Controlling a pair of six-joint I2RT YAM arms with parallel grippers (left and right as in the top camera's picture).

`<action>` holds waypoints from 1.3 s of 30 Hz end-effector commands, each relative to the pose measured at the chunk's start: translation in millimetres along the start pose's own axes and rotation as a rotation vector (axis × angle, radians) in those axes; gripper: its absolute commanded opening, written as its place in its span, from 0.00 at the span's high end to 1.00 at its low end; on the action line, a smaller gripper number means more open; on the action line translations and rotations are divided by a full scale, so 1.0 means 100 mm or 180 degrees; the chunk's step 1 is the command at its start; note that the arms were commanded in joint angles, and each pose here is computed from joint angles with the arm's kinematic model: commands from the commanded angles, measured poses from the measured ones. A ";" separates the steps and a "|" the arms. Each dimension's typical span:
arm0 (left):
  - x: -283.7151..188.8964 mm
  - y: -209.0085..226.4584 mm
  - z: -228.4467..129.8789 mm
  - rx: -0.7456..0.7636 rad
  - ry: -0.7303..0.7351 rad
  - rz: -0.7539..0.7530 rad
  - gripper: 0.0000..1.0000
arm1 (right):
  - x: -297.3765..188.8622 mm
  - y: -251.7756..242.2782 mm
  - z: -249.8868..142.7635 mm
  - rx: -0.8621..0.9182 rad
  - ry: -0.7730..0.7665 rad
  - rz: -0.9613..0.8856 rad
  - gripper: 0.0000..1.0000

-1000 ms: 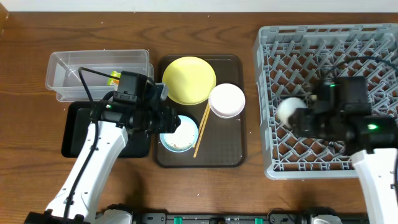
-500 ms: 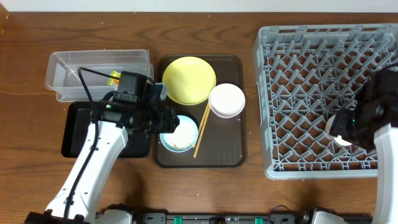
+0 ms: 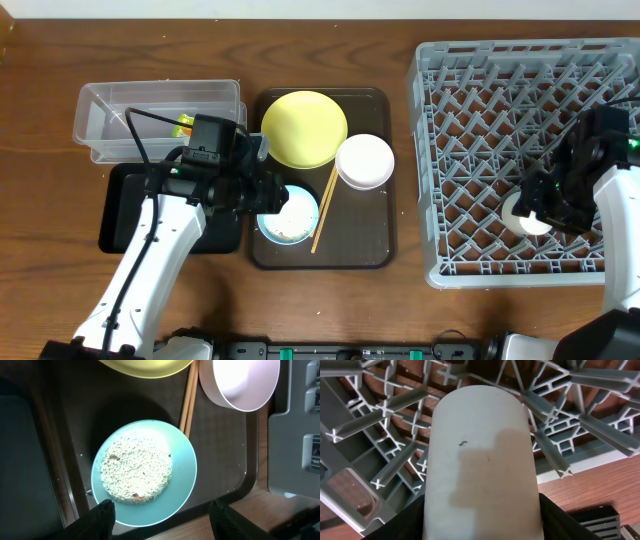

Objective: Sort waste into correct bins and load items into the dishwasher rack
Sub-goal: 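Carry the white cup with the right gripper and place it in the rack, then grasp the pink-white cup with the right gripper and lift it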

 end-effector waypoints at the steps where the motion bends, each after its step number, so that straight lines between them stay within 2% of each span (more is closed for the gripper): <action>1: -0.03 0.00 0.01 0.0060 -0.0030 0.0029 0.37 | 0.02 -0.02 0.00 -0.0029 0.0026 -0.0026 0.94; 4: -0.03 0.00 0.01 0.0060 -0.0030 0.0029 0.37 | 0.05 -0.05 -0.01 -0.0027 0.0038 -0.0076 0.84; 7: -0.03 0.00 0.01 0.0060 -0.0030 0.0029 0.37 | 0.07 -0.05 -0.02 -0.0026 0.0048 -0.0084 0.39; 8: -0.03 0.00 0.01 0.0060 -0.0031 0.0029 0.37 | 0.07 -0.05 -0.01 -0.0027 0.0044 -0.0082 0.33; 12: -0.03 0.00 0.01 0.0060 -0.0029 0.0029 0.37 | 0.06 -0.04 0.02 -0.0029 -0.0008 -0.0061 0.21; 14: -0.03 0.00 0.00 0.0057 -0.0022 0.0028 0.36 | 0.07 -0.03 0.03 -0.0028 -0.0025 -0.0053 0.19; 18: -0.03 0.02 -0.04 0.0033 0.0040 0.0062 0.36 | 0.05 -0.01 0.06 -0.0031 -0.0064 -0.0009 0.21; 21: -0.04 0.12 -0.12 -0.0055 0.0172 0.0333 0.29 | -0.03 0.10 0.10 -0.0185 -0.0138 0.0201 0.21; 24: -0.06 0.23 -0.21 -0.0250 0.0288 0.0612 0.25 | -0.20 0.37 0.12 -0.0458 -0.0242 0.0660 0.22; 30: -0.13 0.34 -0.29 -0.0460 0.0370 0.0826 0.23 | -0.44 1.11 0.06 -0.1146 -0.0514 0.1473 0.24; 35: -0.32 0.50 -0.32 -0.0776 0.0191 0.1050 0.21 | -0.49 1.66 -0.15 -0.1780 -0.0761 0.1663 0.25; 39: -0.48 0.57 -0.33 -0.0897 0.0012 0.1107 0.19 | -0.44 2.01 -0.23 -0.1946 -0.1119 0.1445 0.26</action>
Point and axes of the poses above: each gripper's point midway between its finger pads, its own x axis out along the fingers, its own y axis along the line the jaws close on, z = x × y, the point moved 4 cm from there along -x, back along the fingers, and after that the axes turned 13 degrees about x, right-handed, at the moved point
